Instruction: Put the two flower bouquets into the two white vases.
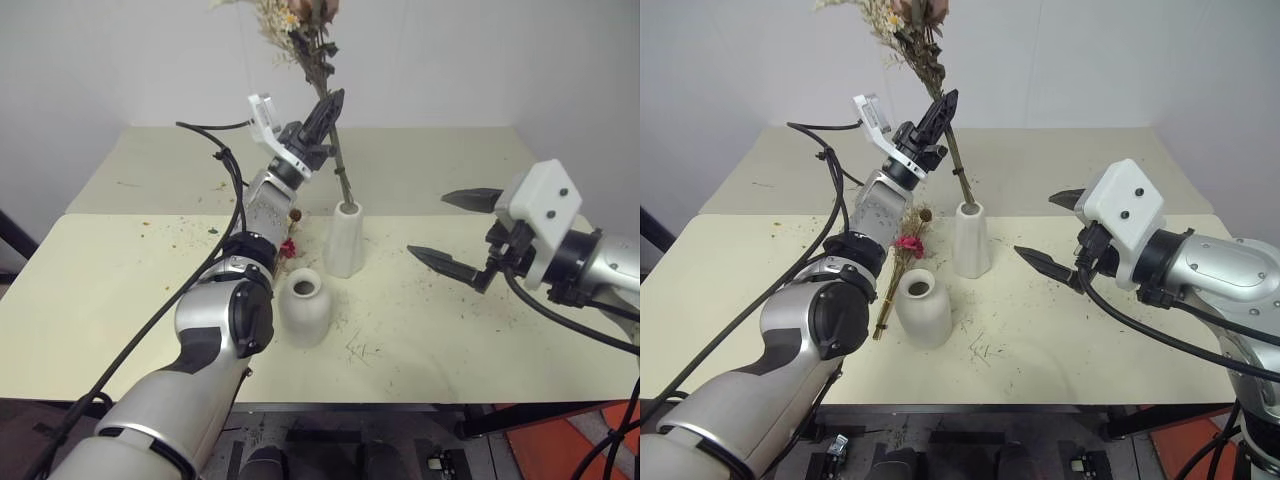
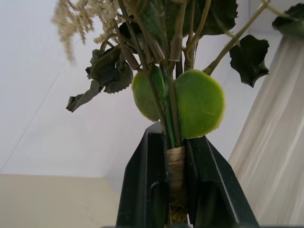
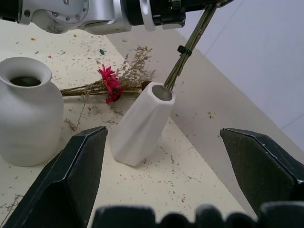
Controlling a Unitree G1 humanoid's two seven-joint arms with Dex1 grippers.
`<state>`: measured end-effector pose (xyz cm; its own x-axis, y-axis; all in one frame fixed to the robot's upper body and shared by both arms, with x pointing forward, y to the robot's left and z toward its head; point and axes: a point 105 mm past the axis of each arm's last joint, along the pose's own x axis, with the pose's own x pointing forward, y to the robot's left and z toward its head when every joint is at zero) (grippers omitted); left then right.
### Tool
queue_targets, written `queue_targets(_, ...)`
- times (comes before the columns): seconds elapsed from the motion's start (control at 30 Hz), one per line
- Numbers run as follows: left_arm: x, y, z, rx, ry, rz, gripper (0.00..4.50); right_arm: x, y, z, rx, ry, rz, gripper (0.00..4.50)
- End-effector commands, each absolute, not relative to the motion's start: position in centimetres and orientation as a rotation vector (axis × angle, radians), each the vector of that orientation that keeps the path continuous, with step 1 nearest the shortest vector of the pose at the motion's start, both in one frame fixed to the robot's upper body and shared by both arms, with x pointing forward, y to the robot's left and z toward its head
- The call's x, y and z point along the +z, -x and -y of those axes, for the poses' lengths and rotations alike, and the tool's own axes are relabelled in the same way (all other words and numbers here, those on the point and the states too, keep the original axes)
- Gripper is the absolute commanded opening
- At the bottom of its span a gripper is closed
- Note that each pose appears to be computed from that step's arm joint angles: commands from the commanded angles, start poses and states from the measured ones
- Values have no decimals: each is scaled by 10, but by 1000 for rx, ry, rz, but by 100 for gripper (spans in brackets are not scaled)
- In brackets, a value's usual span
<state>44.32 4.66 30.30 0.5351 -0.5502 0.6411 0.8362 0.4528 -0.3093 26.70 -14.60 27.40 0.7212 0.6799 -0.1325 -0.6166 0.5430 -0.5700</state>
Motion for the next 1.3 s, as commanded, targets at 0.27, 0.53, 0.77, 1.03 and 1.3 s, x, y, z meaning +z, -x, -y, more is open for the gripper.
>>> queue_targets(0.27,299,-437,-37,-953,536,497,15,286,-263,149,739,661,152,450)
queue_targets(0.53,292,-433,-27,-989,482,497,15,287,-264,149,731,668,151,450)
queue_targets(0.77,288,-430,-20,-1003,414,490,15,287,-264,151,718,668,148,450)
queue_targets(1.03,282,-424,-19,-1033,331,522,15,284,-267,152,712,648,148,450)
queue_targets(1.3,275,-422,-24,-1044,342,539,15,280,-271,154,708,639,139,450)
